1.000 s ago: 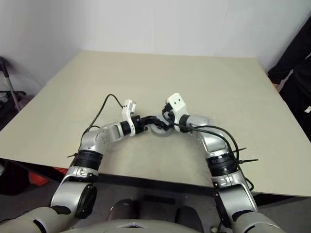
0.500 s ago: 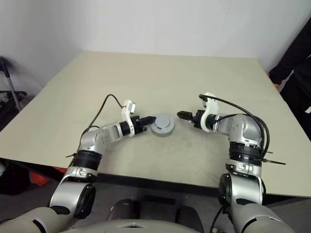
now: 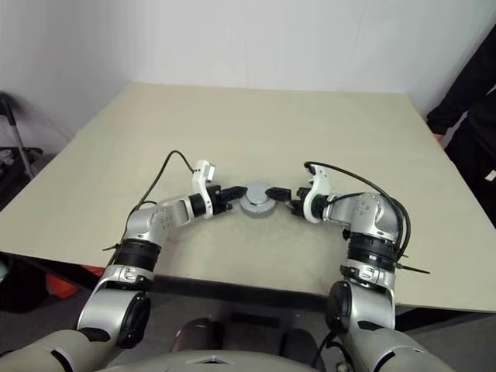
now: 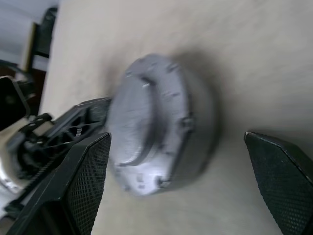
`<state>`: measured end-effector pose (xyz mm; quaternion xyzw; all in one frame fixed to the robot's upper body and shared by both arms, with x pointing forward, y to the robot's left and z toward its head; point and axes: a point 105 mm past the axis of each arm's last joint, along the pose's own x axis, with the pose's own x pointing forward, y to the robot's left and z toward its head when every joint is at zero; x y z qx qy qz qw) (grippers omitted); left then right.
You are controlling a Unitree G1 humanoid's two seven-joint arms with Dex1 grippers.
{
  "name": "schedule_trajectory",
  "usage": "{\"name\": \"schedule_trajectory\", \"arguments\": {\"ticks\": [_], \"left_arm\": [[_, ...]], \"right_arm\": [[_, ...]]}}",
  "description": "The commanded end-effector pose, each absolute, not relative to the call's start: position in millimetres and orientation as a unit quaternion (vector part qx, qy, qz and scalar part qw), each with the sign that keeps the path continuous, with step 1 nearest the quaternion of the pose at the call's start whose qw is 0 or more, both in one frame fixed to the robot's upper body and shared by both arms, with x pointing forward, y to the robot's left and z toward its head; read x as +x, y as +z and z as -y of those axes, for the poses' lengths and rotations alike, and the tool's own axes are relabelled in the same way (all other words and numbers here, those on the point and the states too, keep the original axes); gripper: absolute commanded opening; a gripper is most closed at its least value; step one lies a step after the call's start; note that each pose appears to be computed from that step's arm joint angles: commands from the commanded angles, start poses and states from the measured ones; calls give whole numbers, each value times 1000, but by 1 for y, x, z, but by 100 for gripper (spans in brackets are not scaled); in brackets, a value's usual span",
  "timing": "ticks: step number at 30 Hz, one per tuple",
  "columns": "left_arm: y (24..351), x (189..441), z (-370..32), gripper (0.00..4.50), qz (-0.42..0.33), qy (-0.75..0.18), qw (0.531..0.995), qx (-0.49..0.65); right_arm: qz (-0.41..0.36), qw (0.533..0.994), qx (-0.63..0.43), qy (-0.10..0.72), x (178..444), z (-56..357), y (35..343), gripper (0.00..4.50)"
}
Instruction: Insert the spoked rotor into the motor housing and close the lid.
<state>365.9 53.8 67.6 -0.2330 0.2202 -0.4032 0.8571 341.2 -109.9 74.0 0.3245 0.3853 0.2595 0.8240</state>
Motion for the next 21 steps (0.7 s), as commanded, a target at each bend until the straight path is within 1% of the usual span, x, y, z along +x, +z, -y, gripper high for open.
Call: {"name": "schedule_trajectory", "arguments": {"ticks": [1, 3, 6, 10, 12, 15, 16, 19, 21], "left_arm": [[69, 367, -52, 0, -221, -404, 860, -219], [69, 368, -53, 0, -221, -403, 861, -216], [70, 369, -55, 0, -219, -402, 863, -216], [70, 369, -57, 0, -218, -398, 865, -215], [69, 368, -56, 0, -218, -398, 865, -215], [69, 368, -56, 0, -218, -397, 866, -214], [69, 368, -56, 0, -218, -396, 866, -214], [68, 369, -57, 0, -218, -393, 867, -214], [68, 369, -57, 0, -218, -392, 868, -214]], "right_arm": [[-360, 793, 365, 328, 345, 77, 101, 446], [-356, 784, 376, 342, 347, 66, 106, 446], [-353, 784, 378, 343, 352, 58, 106, 446], [-347, 794, 377, 326, 362, 55, 104, 446], [-348, 805, 371, 304, 367, 58, 97, 446], [-351, 815, 366, 281, 370, 64, 90, 387], [-349, 815, 368, 281, 371, 66, 90, 359], [-344, 816, 372, 279, 372, 71, 93, 251], [-344, 813, 377, 279, 373, 72, 95, 208]]}}
